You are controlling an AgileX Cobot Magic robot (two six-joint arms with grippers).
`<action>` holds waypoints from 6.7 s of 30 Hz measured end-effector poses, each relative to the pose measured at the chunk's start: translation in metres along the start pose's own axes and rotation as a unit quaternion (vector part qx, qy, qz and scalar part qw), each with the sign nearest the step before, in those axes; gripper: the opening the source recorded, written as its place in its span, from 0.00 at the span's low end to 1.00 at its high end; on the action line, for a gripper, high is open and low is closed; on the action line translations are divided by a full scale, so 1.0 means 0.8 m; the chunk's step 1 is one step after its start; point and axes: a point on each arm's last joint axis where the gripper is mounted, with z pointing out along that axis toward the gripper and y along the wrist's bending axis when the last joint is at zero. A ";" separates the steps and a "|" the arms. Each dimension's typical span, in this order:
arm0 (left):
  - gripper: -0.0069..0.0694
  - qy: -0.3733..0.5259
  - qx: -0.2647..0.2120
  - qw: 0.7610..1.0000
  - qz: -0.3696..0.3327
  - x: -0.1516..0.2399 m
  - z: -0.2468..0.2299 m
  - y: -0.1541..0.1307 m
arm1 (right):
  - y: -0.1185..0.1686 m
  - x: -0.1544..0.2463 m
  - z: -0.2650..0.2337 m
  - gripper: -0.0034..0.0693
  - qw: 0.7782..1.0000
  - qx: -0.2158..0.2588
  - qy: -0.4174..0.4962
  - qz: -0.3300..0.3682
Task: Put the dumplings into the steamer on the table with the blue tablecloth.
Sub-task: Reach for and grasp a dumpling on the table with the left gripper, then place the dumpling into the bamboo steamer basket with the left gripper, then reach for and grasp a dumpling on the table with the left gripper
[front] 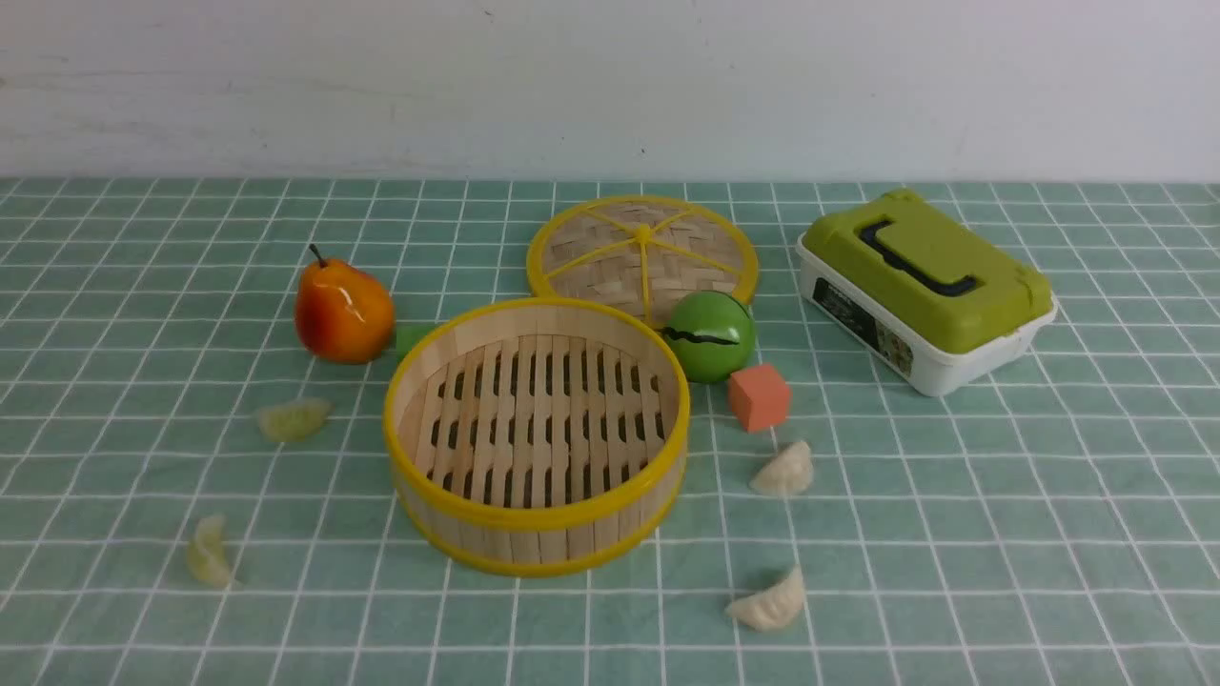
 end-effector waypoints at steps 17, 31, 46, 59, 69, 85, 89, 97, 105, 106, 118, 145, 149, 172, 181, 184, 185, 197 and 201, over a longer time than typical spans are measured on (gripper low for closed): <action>0.14 -0.003 -0.021 0.997 0.074 -0.001 0.000 0.005 | 0.000 0.000 0.000 0.38 1.000 0.000 0.000 0.000; 0.14 -0.004 -0.024 0.996 0.086 -0.001 0.000 0.005 | 0.000 0.000 0.000 0.38 1.000 0.000 0.000 0.000; 0.14 -0.209 0.016 0.976 0.062 -0.046 -0.010 -0.007 | 0.005 -0.029 -0.003 0.38 0.989 -0.025 -0.144 -0.001; 0.14 -0.414 0.112 0.900 -0.080 -0.097 -0.048 -0.019 | 0.016 -0.087 -0.043 0.36 0.890 -0.133 -0.422 0.113; 0.07 -0.265 0.052 0.963 0.001 -0.229 -0.059 -0.064 | 0.033 -0.151 -0.049 0.03 0.953 -0.078 -0.290 0.042; 0.07 0.187 -0.014 0.982 0.005 -0.264 0.136 -0.076 | 0.038 -0.101 0.040 0.04 0.963 -0.019 0.254 -0.085; 0.07 0.227 -0.040 0.971 0.072 -0.271 0.176 -0.068 | 0.053 -0.092 0.051 0.04 0.948 -0.083 0.291 -0.100; 0.48 0.288 -0.105 0.928 0.209 -0.252 0.299 -0.033 | 0.067 -0.095 0.055 0.04 0.945 -0.146 0.275 -0.098; 0.67 0.315 -0.100 0.909 0.253 -0.199 0.393 -0.009 | 0.070 -0.092 0.055 0.04 0.944 -0.157 0.278 -0.084; 0.68 0.317 -0.100 0.907 0.258 -0.194 0.398 -0.007 | 0.070 -0.092 0.055 0.04 0.944 -0.157 0.278 -0.084; 0.44 0.355 -0.110 0.887 0.274 -0.156 0.433 0.015 | 0.070 -0.093 0.055 0.04 0.944 -0.158 0.277 -0.086; 0.30 0.350 -0.061 0.934 -0.027 -0.268 0.381 -0.065 | 0.071 -0.094 0.055 0.06 0.945 -0.159 0.272 -0.083; 0.30 0.346 0.007 0.938 -0.034 -0.259 0.383 -0.120 | 0.071 -0.096 0.056 0.07 0.949 -0.158 0.262 -0.080; 0.65 0.301 -0.031 0.952 -0.053 -0.256 0.392 -0.134 | 0.072 -0.094 0.055 0.10 0.945 -0.163 0.272 -0.079; 0.57 0.278 -0.170 0.943 -0.074 -0.227 0.262 -0.048 | 0.073 -0.094 0.055 0.10 0.945 -0.166 0.272 -0.071; 0.56 0.295 -0.203 0.928 -0.101 -0.189 0.259 -0.017 | 0.074 -0.094 0.055 0.11 0.945 -0.169 0.271 -0.064; 0.56 0.303 -0.209 0.924 -0.106 -0.180 0.259 -0.011 | 0.074 -0.094 0.055 0.11 0.946 -0.169 0.271 -0.062; 0.57 0.328 -0.256 0.903 -0.108 -0.130 0.310 0.018 | 0.074 -0.095 0.055 0.12 0.947 -0.169 0.265 -0.065; 0.56 0.334 -0.271 0.897 -0.103 -0.122 0.315 0.024 | 0.074 -0.096 0.056 0.13 0.948 -0.167 0.262 -0.064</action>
